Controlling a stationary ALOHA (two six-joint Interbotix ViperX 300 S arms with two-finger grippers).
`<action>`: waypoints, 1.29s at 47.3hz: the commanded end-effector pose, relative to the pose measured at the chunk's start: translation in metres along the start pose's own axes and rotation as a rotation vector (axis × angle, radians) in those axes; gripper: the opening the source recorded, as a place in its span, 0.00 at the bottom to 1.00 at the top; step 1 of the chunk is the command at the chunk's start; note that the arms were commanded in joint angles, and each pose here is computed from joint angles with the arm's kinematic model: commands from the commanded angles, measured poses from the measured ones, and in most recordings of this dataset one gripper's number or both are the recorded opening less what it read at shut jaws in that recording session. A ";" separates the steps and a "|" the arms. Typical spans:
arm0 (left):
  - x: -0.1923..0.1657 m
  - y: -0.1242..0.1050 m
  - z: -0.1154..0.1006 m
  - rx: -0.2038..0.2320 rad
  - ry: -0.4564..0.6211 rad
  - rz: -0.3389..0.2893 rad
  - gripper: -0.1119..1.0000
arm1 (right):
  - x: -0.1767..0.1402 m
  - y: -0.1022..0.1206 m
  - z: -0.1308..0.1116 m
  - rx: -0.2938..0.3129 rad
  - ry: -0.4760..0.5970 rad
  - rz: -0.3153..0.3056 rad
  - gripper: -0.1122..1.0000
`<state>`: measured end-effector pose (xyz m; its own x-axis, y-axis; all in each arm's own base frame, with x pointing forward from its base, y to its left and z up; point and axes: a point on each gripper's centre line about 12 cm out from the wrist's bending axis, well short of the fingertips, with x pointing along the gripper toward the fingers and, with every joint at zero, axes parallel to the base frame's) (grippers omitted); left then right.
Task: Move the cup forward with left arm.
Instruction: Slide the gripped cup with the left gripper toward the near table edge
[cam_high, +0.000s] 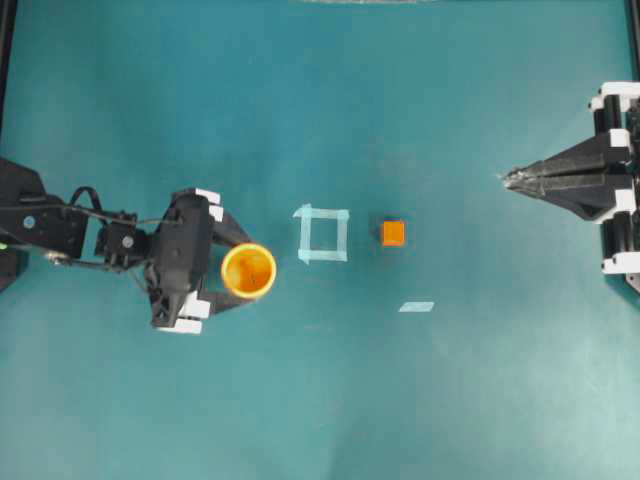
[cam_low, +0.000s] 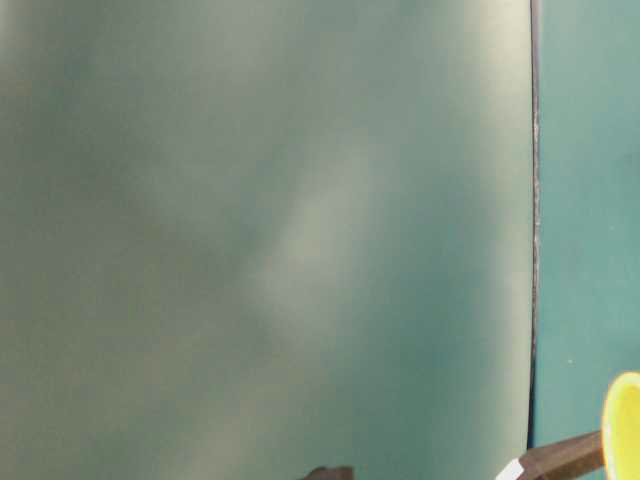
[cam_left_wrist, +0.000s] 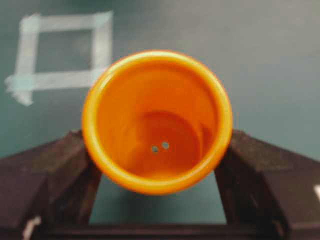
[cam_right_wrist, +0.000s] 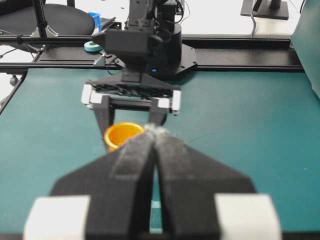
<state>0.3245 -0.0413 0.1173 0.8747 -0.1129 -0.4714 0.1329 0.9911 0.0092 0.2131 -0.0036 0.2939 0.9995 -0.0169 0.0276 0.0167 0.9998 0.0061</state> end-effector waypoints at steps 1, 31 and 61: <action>-0.003 -0.011 0.016 0.015 -0.054 -0.028 0.70 | 0.003 0.000 0.014 0.003 -0.035 -0.002 0.10; 0.001 -0.105 0.020 0.141 -0.012 -0.267 0.70 | 0.003 0.000 0.013 0.003 -0.028 -0.002 0.10; 0.000 -0.154 0.025 0.202 -0.006 -0.377 0.70 | 0.003 0.000 0.013 0.003 -0.028 -0.002 0.10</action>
<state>0.3113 -0.1906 0.1278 0.7377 -0.4527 -0.5009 0.5279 0.8492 0.0099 0.2130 -0.0036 0.2936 0.9997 -0.0169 0.0199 0.0168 0.9998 0.0061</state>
